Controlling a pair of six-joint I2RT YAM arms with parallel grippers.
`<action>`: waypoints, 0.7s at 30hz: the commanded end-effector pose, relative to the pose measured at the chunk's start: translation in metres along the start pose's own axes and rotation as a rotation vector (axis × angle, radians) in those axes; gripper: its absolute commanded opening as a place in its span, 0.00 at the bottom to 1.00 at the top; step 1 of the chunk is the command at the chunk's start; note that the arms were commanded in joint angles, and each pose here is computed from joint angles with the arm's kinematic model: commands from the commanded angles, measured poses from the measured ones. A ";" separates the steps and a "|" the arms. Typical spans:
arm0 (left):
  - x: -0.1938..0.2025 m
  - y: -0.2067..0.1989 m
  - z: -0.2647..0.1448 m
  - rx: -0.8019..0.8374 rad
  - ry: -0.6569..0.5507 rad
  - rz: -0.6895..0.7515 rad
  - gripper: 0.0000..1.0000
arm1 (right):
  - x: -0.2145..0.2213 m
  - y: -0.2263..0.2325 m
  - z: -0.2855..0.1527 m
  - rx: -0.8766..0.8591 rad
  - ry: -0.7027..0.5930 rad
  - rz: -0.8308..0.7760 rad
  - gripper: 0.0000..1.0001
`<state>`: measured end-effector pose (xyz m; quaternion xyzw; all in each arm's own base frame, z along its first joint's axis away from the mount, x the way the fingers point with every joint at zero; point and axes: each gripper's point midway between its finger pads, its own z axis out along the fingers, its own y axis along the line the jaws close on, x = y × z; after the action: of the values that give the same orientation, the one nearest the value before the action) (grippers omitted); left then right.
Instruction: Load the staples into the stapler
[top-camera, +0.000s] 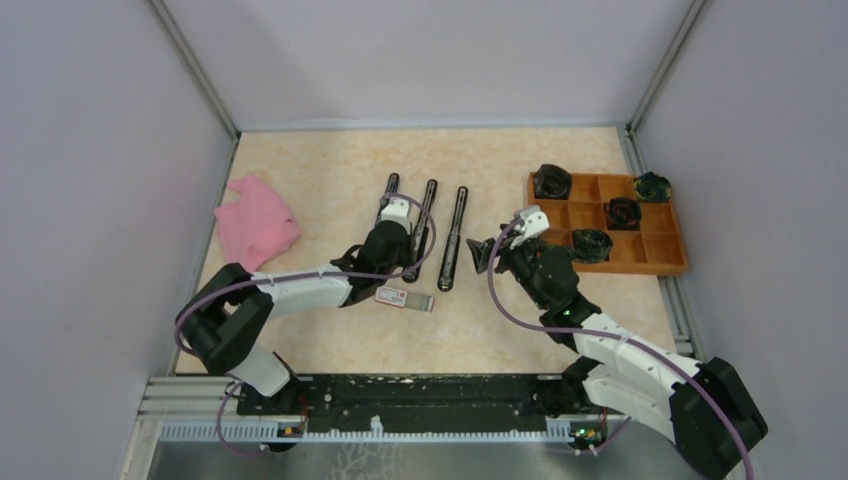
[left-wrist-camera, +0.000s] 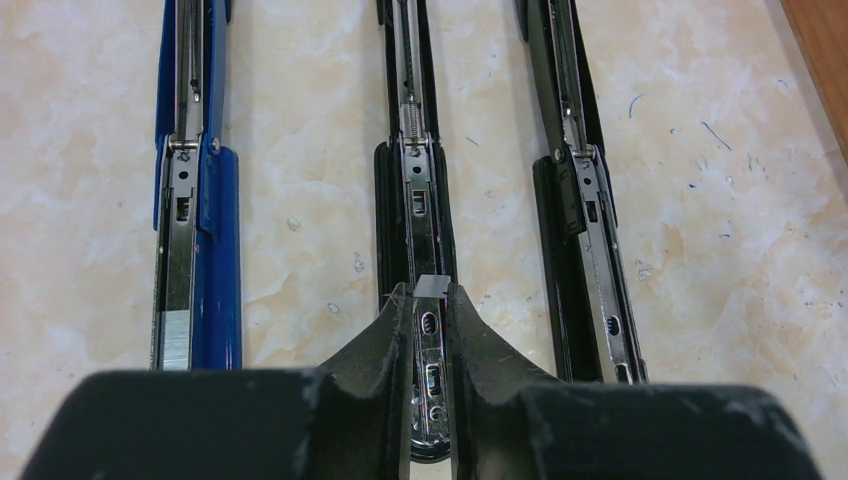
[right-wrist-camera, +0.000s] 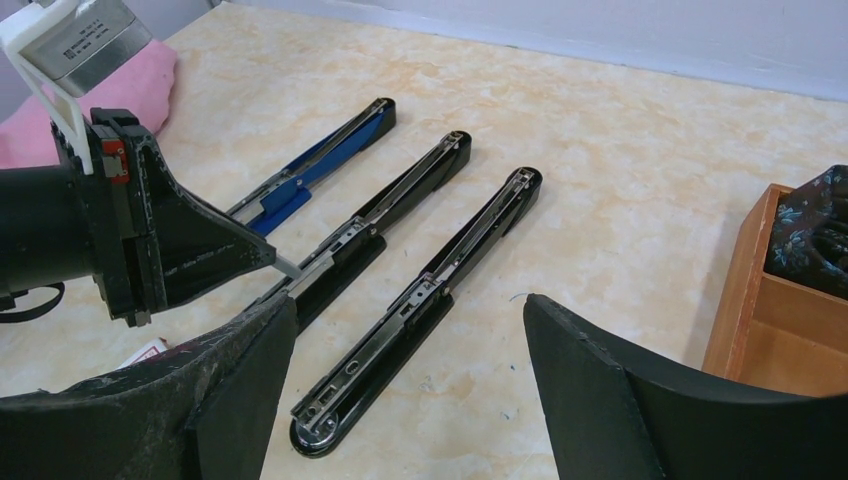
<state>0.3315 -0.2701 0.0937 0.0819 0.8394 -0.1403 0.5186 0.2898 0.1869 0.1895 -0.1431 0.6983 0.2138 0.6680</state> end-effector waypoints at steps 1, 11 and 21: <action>-0.013 -0.005 0.005 -0.013 -0.040 -0.022 0.07 | -0.017 0.003 0.003 -0.006 -0.059 0.015 0.84; -0.007 -0.004 0.009 -0.030 -0.022 -0.009 0.07 | -0.017 0.004 0.002 -0.011 -0.062 0.014 0.84; -0.002 -0.001 0.010 -0.054 -0.007 0.006 0.06 | -0.017 0.006 0.002 -0.020 -0.060 0.011 0.84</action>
<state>0.3358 -0.2695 0.0874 0.0754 0.8426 -0.1206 0.5194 0.2897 0.1870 0.1897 -0.1434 0.6979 0.2141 0.6682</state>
